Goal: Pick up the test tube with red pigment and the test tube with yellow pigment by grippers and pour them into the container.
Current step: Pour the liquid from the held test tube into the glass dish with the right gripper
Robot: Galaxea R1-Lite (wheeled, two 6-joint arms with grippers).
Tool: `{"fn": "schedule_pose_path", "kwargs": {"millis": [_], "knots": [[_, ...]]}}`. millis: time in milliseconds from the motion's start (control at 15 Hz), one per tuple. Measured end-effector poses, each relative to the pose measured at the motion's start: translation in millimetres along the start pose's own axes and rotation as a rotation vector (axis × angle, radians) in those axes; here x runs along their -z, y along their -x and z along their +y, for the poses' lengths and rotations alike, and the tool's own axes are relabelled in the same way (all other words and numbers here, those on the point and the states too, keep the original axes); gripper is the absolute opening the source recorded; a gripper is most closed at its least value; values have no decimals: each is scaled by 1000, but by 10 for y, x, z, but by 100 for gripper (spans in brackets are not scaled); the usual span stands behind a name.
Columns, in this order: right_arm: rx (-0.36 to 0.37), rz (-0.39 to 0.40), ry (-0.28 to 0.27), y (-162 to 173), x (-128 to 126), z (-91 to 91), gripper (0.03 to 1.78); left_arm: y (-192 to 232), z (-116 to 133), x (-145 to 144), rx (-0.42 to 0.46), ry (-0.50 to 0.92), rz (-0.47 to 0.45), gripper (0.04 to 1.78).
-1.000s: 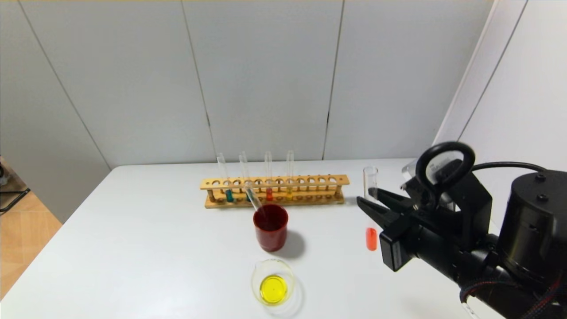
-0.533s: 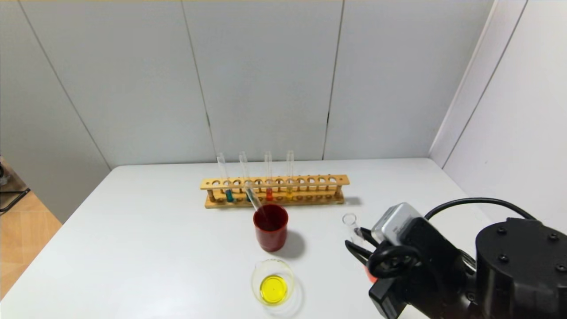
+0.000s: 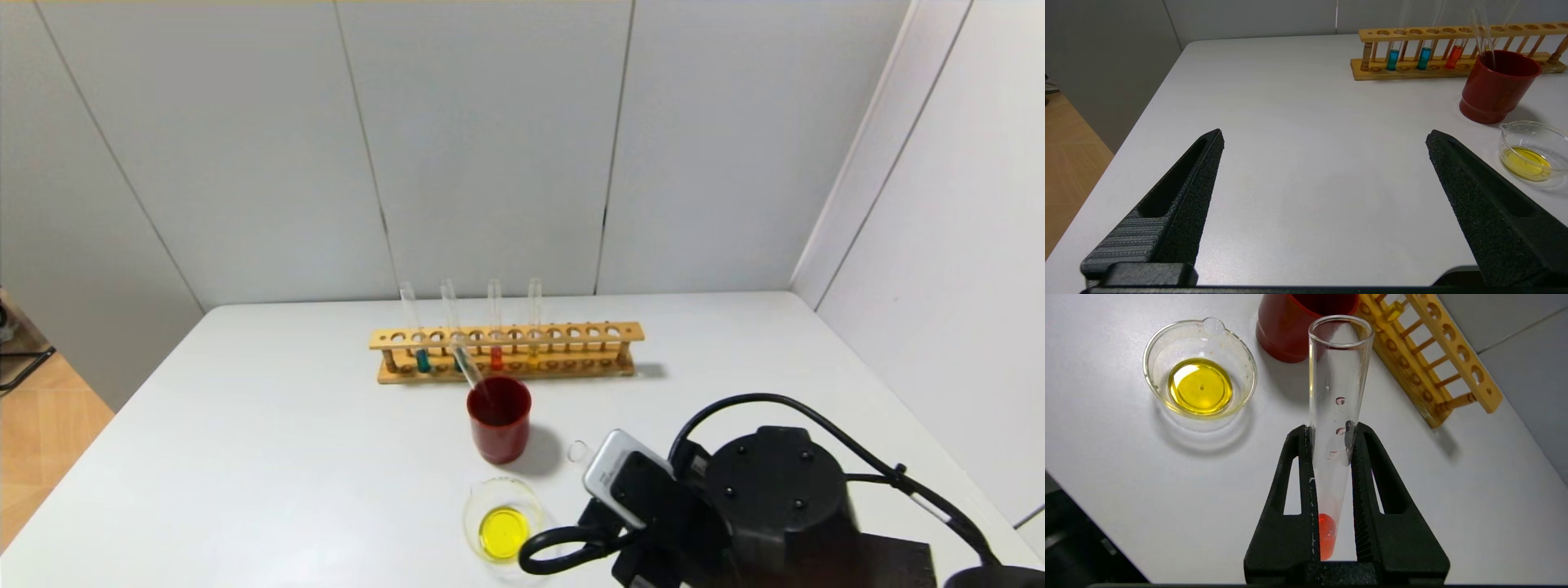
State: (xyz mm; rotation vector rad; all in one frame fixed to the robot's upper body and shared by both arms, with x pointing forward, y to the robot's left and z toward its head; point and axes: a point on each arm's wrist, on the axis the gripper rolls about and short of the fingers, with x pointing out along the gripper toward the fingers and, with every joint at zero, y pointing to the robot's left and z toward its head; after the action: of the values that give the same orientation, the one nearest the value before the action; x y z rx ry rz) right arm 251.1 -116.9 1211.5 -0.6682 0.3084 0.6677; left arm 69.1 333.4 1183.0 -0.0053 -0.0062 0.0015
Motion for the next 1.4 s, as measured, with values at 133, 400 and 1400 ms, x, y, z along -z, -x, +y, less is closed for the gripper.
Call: {"fn": "schedule_pose_path", "kwargs": {"millis": [133,400,1400], "knots": [[1,6,43,-141,-55,23,32,0,0,0,0,0,0,175],[9,39,161,-395,-73,41,32,0,0,0,0,0,0,175],[36,99,655,-696,-92,119,32,0,0,0,0,0,0,175]]}}
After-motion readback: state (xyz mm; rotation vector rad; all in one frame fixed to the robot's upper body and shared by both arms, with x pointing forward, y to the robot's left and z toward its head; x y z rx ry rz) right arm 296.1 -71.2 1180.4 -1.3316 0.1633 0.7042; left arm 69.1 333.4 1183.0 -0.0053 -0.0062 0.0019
